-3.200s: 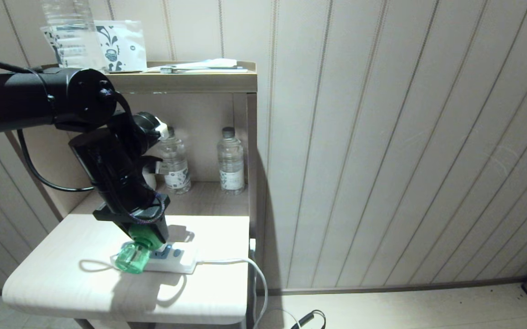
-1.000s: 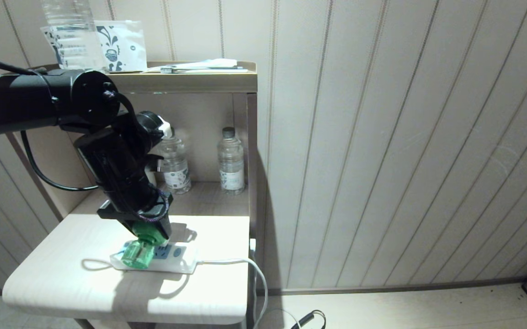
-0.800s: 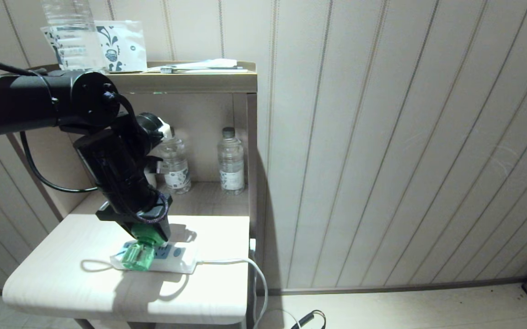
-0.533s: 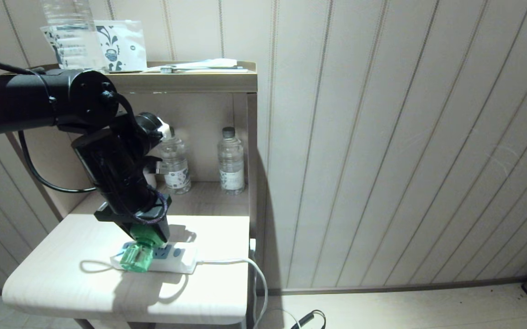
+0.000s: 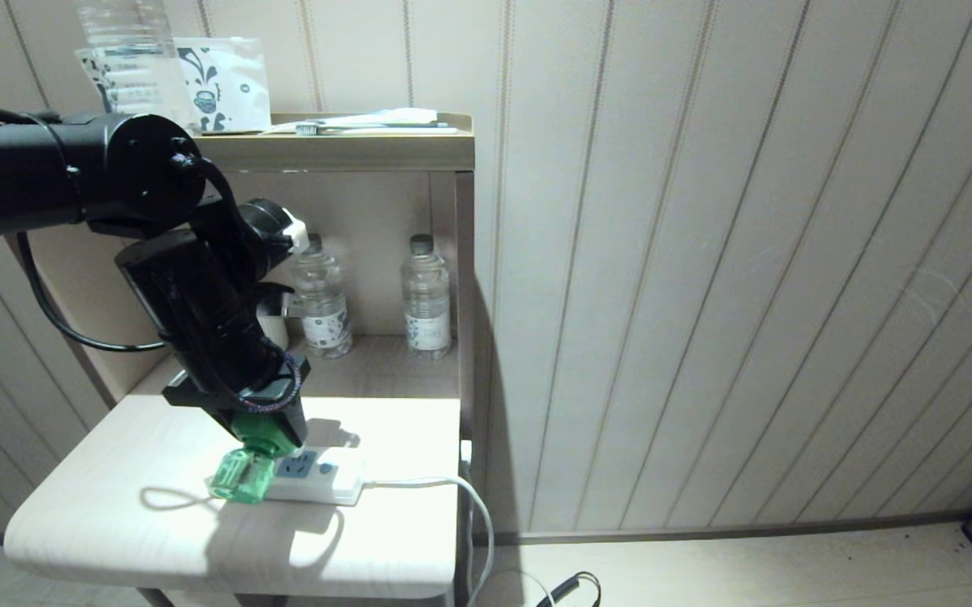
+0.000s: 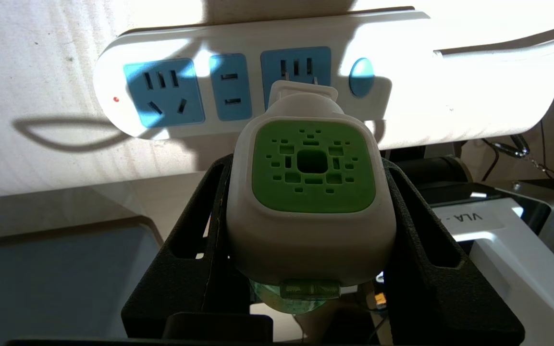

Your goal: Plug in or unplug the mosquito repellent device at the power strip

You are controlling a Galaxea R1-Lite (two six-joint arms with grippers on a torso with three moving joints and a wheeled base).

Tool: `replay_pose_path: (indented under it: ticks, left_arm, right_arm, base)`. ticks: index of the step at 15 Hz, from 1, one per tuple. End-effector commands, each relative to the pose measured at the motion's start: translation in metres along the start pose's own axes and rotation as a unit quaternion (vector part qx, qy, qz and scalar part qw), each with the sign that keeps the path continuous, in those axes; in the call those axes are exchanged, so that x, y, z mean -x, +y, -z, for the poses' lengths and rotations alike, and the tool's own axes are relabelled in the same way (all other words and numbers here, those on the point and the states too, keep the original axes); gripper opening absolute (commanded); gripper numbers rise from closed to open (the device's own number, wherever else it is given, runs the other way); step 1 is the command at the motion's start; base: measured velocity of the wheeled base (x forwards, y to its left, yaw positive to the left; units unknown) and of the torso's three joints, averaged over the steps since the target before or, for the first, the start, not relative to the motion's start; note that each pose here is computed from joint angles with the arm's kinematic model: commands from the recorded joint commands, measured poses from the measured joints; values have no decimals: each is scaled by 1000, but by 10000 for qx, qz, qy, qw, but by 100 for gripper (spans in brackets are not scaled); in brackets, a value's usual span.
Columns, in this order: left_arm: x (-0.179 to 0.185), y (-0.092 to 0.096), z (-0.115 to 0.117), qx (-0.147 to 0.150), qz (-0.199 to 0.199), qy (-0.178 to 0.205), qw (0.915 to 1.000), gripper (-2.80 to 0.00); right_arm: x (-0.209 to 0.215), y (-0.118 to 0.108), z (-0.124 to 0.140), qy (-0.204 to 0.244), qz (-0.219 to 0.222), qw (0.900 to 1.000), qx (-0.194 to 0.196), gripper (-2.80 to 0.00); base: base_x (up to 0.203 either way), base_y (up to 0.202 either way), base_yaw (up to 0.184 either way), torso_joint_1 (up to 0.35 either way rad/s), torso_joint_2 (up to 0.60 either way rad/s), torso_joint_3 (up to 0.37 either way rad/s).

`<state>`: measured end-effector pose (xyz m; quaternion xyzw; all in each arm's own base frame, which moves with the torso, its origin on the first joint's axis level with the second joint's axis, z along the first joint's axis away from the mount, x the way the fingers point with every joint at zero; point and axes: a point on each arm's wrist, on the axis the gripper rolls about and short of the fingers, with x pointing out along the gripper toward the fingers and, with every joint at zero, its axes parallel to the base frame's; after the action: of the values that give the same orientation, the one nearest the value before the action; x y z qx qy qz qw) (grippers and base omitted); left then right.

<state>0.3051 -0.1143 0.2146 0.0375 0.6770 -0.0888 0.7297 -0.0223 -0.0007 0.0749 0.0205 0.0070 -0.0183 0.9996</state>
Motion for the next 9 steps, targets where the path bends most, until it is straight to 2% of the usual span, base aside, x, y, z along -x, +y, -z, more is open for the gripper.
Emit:
replay_pose_path:
  ticks: [1,9]
  left_arm:
    - [0,1,1,5,-48,43,10000,-280]
    - [-8,0,-5,16,-82,114,9999,-280]
  right_arm:
    - [0,0,0,3,2,10000,-1,-280]
    - [0,0,0,3,2,10000,-1,-280]
  base:
    - [0,0,0,0,0,0]
    - [0,0,0,0,0,0]
